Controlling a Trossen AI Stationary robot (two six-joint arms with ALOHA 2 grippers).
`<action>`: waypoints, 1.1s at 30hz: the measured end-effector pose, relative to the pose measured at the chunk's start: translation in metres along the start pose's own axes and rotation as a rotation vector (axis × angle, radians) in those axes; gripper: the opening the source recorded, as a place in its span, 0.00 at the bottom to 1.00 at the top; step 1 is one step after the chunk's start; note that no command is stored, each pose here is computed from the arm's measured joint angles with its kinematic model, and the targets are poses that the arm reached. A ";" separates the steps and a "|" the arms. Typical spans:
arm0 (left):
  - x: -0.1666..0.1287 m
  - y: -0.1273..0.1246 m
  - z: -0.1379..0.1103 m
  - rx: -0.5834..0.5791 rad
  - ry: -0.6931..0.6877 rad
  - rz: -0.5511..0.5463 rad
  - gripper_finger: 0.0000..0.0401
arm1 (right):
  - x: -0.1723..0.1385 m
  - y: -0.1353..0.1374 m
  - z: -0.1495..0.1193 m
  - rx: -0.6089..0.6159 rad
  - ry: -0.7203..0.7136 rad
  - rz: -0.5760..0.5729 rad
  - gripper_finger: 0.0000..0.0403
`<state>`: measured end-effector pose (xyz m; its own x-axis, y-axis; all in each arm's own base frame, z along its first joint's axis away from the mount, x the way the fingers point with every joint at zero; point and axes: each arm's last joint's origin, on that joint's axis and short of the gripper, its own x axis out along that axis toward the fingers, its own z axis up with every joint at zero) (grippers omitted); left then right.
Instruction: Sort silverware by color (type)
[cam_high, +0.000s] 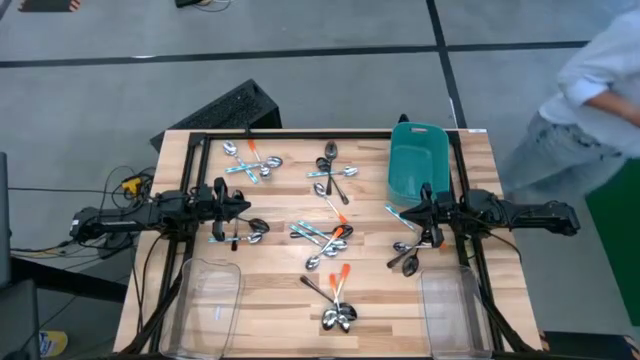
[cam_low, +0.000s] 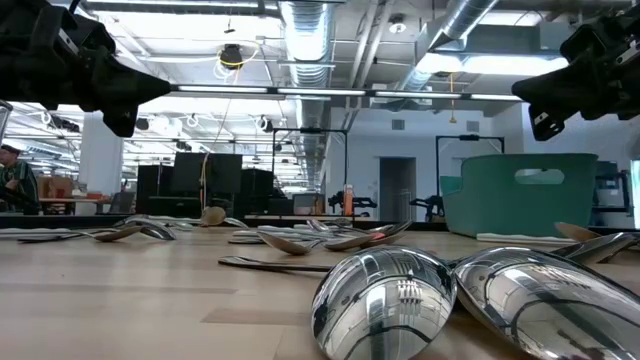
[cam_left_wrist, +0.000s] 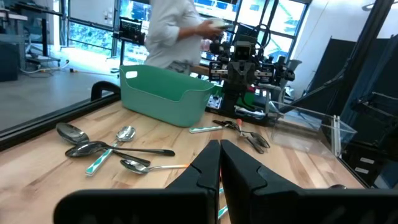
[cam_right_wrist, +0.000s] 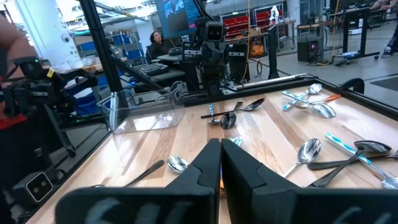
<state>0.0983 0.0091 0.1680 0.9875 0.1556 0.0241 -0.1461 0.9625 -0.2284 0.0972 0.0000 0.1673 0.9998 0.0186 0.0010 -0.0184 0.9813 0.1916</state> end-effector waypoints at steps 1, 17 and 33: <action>0.000 0.000 0.000 0.000 0.000 -0.001 0.00 | 0.000 0.000 0.000 0.000 0.000 0.000 0.10; -0.001 0.005 0.005 -0.012 -0.084 0.204 0.00 | 0.000 0.000 0.000 0.000 0.000 0.000 0.10; 0.002 0.009 0.016 -0.569 -0.308 0.351 0.00 | -0.004 -0.005 0.024 0.686 -0.379 -0.153 0.10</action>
<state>0.0978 0.0215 0.1813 0.8148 0.5692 0.1099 -0.3147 0.5934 -0.7408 0.0931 -0.0091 0.1903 0.9263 -0.2936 0.2360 0.0012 0.6288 0.7776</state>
